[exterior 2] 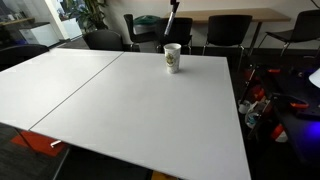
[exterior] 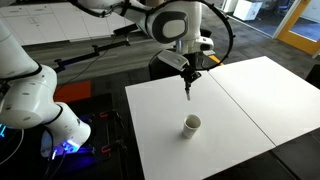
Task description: Put the marker on the table
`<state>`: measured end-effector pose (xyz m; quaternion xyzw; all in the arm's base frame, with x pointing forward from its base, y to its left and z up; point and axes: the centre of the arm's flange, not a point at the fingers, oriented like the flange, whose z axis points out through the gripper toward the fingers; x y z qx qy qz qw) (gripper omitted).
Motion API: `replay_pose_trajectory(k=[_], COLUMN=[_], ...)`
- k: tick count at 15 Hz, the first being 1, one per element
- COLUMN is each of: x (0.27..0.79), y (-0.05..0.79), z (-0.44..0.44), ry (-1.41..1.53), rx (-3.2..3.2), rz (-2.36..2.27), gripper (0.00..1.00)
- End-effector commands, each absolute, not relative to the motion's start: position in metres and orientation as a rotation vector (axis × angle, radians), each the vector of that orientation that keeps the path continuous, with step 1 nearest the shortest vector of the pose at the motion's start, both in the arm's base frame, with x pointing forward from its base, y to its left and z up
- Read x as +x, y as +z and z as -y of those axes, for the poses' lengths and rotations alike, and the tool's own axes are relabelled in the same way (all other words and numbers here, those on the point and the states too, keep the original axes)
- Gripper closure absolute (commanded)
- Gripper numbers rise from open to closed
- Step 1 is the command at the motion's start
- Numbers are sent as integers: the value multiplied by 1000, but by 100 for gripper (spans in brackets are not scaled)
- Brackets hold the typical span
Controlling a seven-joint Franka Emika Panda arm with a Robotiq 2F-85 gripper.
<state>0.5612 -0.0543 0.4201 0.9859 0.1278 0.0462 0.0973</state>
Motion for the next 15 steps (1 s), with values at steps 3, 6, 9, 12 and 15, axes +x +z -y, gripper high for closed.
replay_pose_trajectory(k=[3, 6, 9, 12, 15], x=[585, 604, 626, 646, 661], y=[378, 346, 316, 291, 270], z=[24, 6, -6, -11, -14], ry=[136, 61, -2, -87, -216], rx=[3005, 3039, 3054, 3070, 3101], rz=[-699, -897, -1027, -1069, -1065], gripper=[100, 100, 100, 100, 100])
